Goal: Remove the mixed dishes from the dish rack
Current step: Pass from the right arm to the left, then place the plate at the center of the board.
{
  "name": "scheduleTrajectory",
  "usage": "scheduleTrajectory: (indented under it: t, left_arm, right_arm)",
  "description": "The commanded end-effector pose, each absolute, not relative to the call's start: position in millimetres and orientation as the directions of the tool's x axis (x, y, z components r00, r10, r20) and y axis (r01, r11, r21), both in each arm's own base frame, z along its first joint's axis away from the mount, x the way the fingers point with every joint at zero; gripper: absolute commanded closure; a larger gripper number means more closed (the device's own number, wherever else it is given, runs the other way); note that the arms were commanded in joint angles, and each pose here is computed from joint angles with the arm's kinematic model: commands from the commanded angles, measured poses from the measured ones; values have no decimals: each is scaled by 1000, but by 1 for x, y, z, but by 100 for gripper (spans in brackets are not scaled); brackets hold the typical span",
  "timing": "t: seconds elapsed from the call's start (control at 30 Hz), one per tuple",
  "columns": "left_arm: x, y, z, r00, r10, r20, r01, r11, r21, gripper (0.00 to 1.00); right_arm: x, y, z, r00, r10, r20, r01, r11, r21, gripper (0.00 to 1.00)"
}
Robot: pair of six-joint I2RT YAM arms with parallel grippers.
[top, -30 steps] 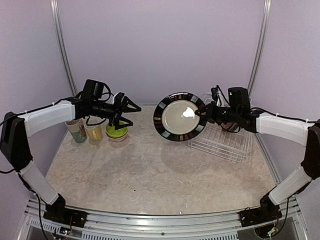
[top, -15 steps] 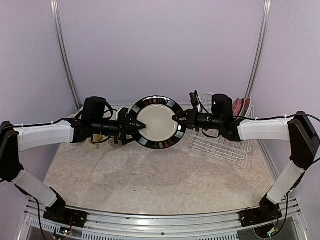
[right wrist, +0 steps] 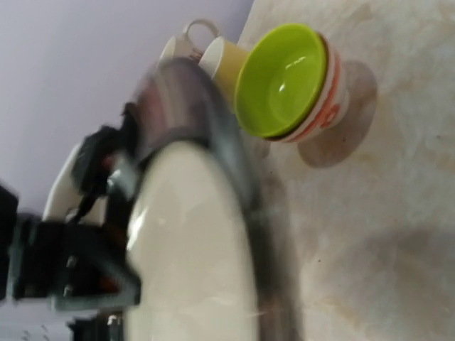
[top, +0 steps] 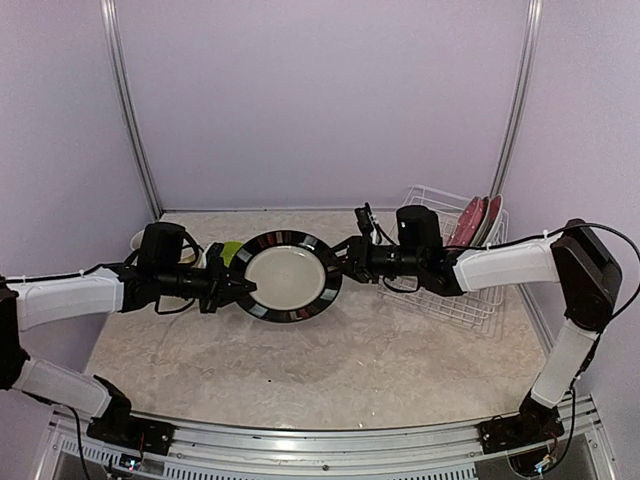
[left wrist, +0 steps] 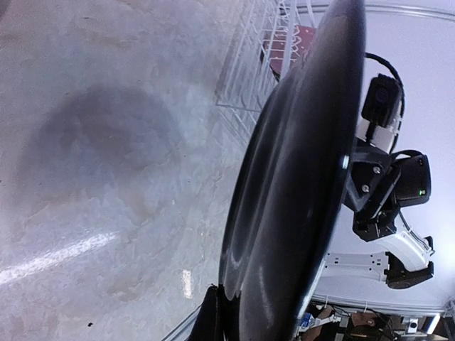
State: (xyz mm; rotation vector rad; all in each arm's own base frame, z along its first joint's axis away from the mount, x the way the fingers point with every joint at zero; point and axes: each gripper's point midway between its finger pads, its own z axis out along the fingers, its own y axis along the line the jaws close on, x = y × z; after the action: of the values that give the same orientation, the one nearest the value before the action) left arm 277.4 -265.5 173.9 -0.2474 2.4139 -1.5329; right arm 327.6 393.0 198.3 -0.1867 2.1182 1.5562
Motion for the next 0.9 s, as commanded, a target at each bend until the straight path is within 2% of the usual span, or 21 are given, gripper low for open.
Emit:
scheduleTrajectory:
  t: [0.0, 0.03, 0.1, 0.17, 0.37, 0.7, 0.87]
  left_arm:
    - [271, -232, 179, -922, -368, -120, -45, 410, -911, 100]
    - [265, -224, 169, -922, -375, -95, -81, 425, -901, 100]
    - [254, -210, 160, -919, -389, -72, -114, 435, -893, 100]
    - [244, -197, 152, -911, -408, -60, -137, 437, -889, 100]
    - [218, -164, 118, -872, -490, 16, -270, 453, -850, 100]
    - [217, -130, 91, -798, -601, 31, -362, 438, -823, 100]
    - [214, -119, 76, -776, -629, 32, -413, 471, -780, 100]
  right_arm:
    - [330, 398, 231, -789, 183, -586, -515, 324, 794, 39]
    - [333, 395, 227, -783, 176, -596, -513, 360, 780, 28]
    - [337, 388, 222, -765, 160, -624, -514, 431, 741, 11]
    - [342, 379, 218, -745, 143, -651, -511, 505, 696, 4]
    - [352, 357, 216, -705, 92, -703, -500, 637, 586, 1]
    - [356, 345, 229, -668, 93, -738, -509, 666, 545, 0]
    - [355, 338, 233, -653, 96, -751, -507, 682, 528, 0]
